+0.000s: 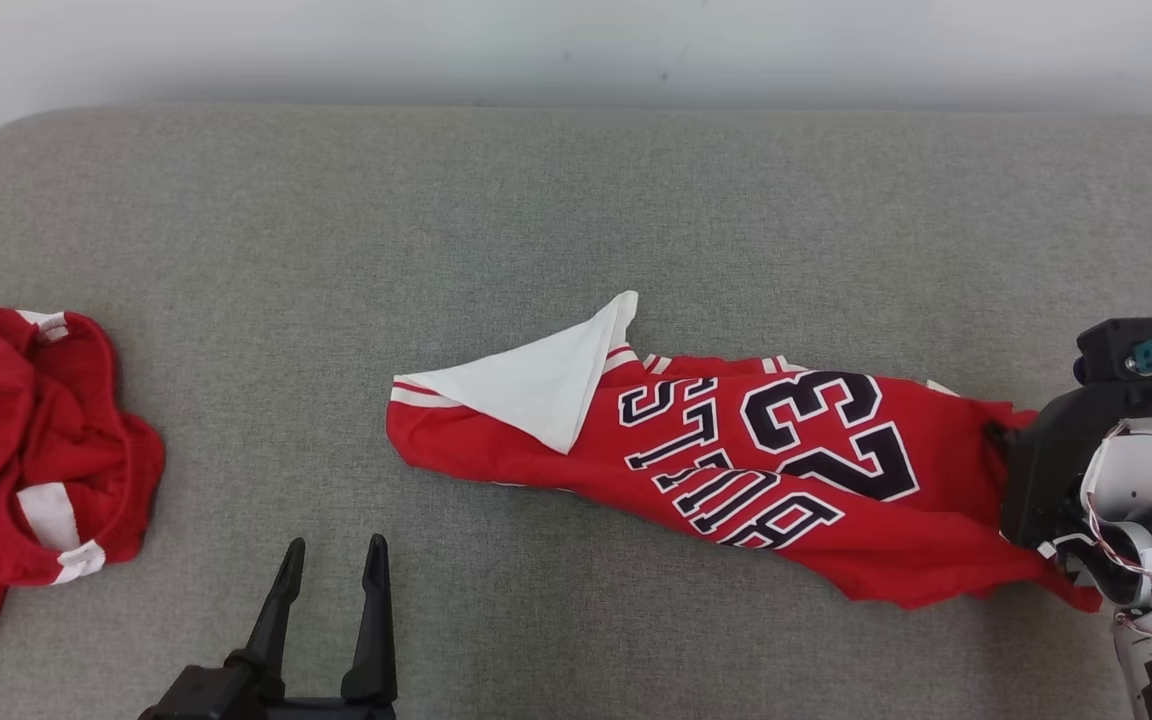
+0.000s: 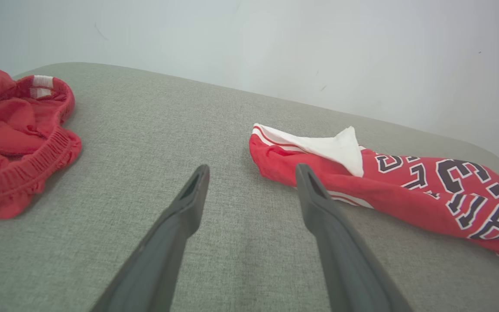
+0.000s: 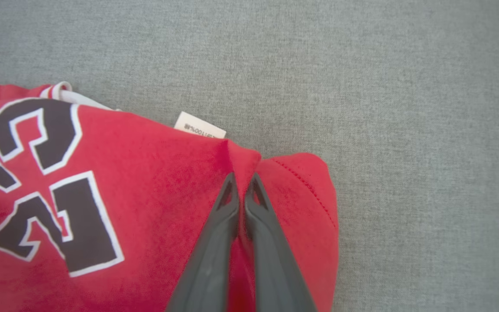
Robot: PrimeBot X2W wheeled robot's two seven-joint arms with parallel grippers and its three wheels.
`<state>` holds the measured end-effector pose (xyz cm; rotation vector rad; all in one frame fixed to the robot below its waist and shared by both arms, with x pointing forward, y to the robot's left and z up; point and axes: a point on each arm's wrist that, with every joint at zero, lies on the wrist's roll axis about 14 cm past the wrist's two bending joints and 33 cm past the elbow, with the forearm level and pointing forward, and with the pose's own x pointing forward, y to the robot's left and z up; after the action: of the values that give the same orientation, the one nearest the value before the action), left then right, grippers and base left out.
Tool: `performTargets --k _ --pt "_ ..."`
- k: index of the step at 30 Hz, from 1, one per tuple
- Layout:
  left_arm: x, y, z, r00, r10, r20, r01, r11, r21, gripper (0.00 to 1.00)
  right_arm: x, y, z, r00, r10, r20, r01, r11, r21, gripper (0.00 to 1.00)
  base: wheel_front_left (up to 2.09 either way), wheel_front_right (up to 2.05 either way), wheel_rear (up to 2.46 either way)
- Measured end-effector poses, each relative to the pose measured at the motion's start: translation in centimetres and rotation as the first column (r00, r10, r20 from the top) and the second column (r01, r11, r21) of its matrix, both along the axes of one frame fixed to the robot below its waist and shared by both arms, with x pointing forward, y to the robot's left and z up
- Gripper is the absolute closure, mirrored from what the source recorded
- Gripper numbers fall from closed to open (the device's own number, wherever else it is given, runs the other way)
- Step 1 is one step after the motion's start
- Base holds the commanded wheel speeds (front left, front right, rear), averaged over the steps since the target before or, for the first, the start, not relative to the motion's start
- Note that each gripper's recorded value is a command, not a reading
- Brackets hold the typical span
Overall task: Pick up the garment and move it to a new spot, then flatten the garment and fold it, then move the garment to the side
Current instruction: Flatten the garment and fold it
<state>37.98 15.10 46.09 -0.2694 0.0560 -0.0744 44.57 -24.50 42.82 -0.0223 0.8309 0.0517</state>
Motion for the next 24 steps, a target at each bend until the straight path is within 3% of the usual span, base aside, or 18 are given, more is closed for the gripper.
performTargets --k 6,10,13,14,16,19,24 --pt "0.1 -0.2 0.1 1.0 -0.007 0.004 0.008 1.0 -0.004 0.0 1.3 -0.8 1.8 0.994 0.009 0.112 -0.004 0.999 -0.044 1.0 0.0 0.0 0.0" --pt "0.0 -0.2 0.5 1.0 -0.007 0.015 0.007 1.0 -0.005 0.0 4.9 -1.2 7.2 0.924 0.024 0.381 0.014 0.995 -0.097 1.0 0.0 0.0 0.0" --pt "0.0 -0.1 0.7 1.0 -0.001 0.02 0.001 1.0 -0.003 0.0 6.7 -1.0 11.6 0.824 0.045 0.565 0.028 0.992 -0.12 1.0 0.0 0.0 0.0" --pt "0.0 0.0 0.8 1.0 0.001 0.022 -0.001 1.0 -0.003 0.0 7.0 -0.9 12.8 0.789 0.05 0.612 0.033 0.992 -0.124 1.0 0.0 0.0 0.0" --pt "-0.1 0.0 1.0 1.0 0.002 0.027 -0.002 1.0 -0.003 0.0 7.0 -1.0 13.6 0.763 0.046 0.645 0.044 0.991 -0.124 1.0 0.0 0.0 0.0" --pt "-0.2 0.0 1.1 1.0 0.004 0.031 -0.003 1.0 -0.007 0.0 5.7 -1.6 12.0 0.789 0.009 0.615 0.068 0.992 -0.102 1.0 0.0 0.0 0.0" --pt "-0.4 -0.2 1.0 1.0 0.005 0.025 -0.004 1.0 -0.015 0.0 0.4 -2.3 7.1 0.875 -0.082 0.477 0.123 0.991 -0.054 1.0 0.0 0.0 0.0"
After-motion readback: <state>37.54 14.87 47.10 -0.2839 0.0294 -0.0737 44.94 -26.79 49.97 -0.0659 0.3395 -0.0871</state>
